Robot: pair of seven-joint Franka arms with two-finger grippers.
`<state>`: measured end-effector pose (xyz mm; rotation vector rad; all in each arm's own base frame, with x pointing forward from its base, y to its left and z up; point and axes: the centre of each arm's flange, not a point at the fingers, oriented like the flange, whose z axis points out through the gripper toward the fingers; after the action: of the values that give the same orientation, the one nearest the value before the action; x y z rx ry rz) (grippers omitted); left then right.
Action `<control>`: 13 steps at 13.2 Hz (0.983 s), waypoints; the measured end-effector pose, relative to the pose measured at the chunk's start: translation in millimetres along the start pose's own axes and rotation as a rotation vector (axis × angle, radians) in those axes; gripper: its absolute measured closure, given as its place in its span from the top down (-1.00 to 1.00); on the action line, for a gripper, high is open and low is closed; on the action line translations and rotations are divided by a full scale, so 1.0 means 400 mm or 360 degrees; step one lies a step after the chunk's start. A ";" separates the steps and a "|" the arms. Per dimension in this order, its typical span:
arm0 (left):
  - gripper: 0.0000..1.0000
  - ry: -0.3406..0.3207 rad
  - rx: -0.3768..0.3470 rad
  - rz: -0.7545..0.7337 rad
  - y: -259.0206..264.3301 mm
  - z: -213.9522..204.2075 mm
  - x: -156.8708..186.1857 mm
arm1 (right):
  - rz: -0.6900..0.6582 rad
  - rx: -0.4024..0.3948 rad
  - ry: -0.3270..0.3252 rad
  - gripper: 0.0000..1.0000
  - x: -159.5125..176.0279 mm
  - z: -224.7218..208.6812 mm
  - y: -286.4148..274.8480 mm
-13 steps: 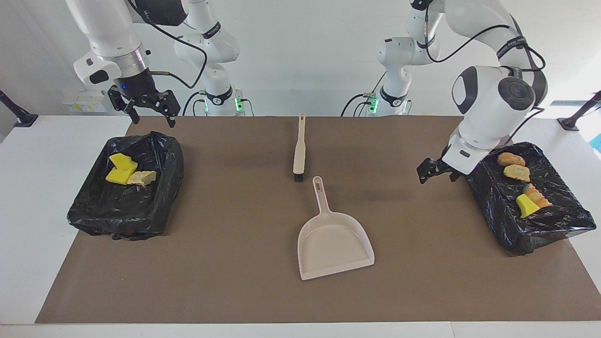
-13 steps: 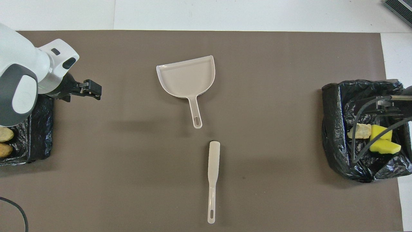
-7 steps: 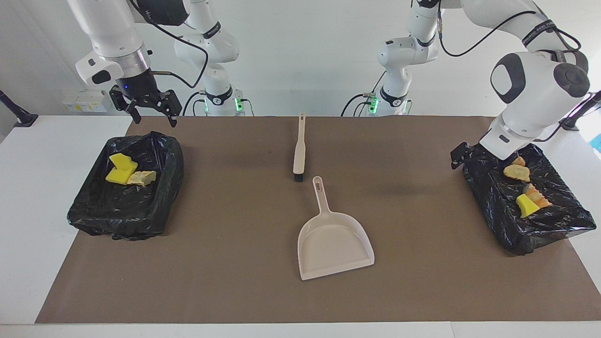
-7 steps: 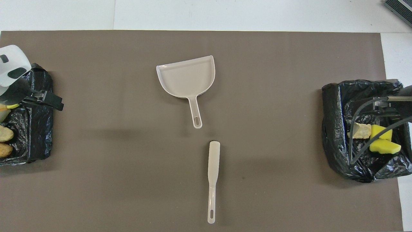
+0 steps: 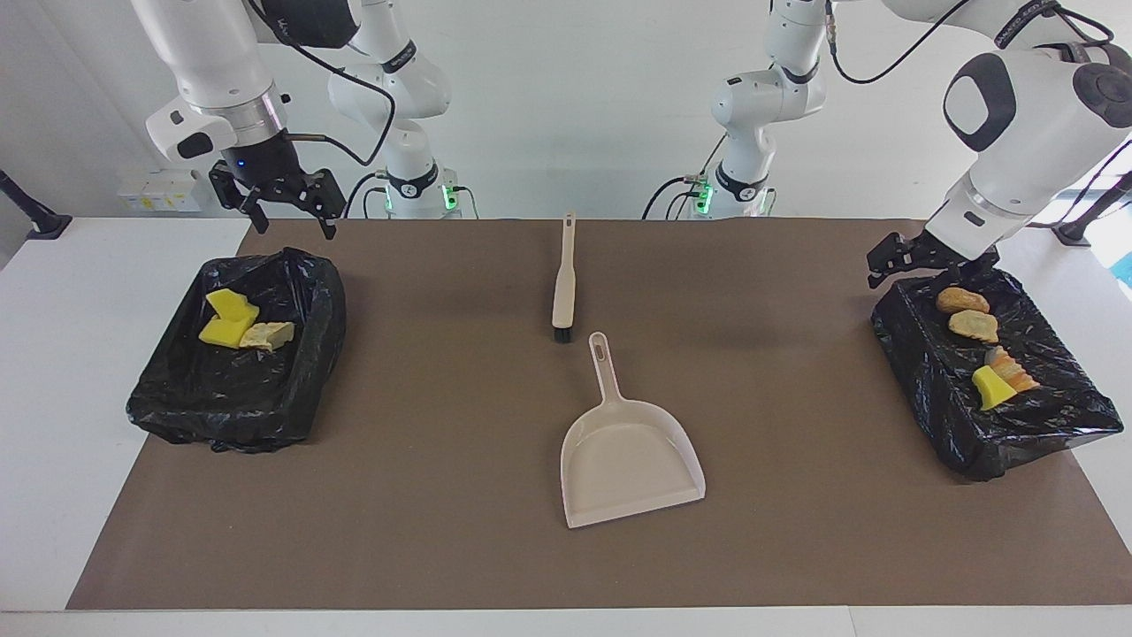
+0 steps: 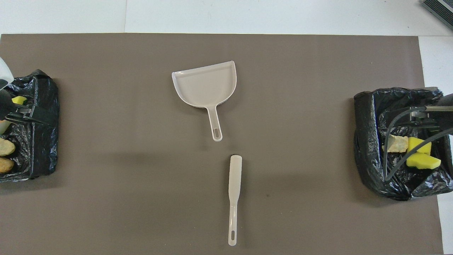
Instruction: Sweep and dump trash in bin
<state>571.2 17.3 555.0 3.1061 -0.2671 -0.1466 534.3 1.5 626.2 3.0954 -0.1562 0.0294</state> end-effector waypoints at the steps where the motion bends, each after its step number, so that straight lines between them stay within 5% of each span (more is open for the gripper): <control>1: 1.00 -0.0002 0.0007 0.0002 0.004 -0.012 -0.010 | 0.0002 0.0000 0.0000 1.00 0.000 0.000 0.001; 13: 1.00 -0.0002 0.0050 0.0042 0.110 -0.033 -0.004 | 0.0000 -0.0005 -0.0041 1.00 -0.007 0.004 0.002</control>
<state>563.3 -25.4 569.6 3.1324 -0.3130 -0.1452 531.3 1.0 624.5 3.0937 -0.1571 -0.0106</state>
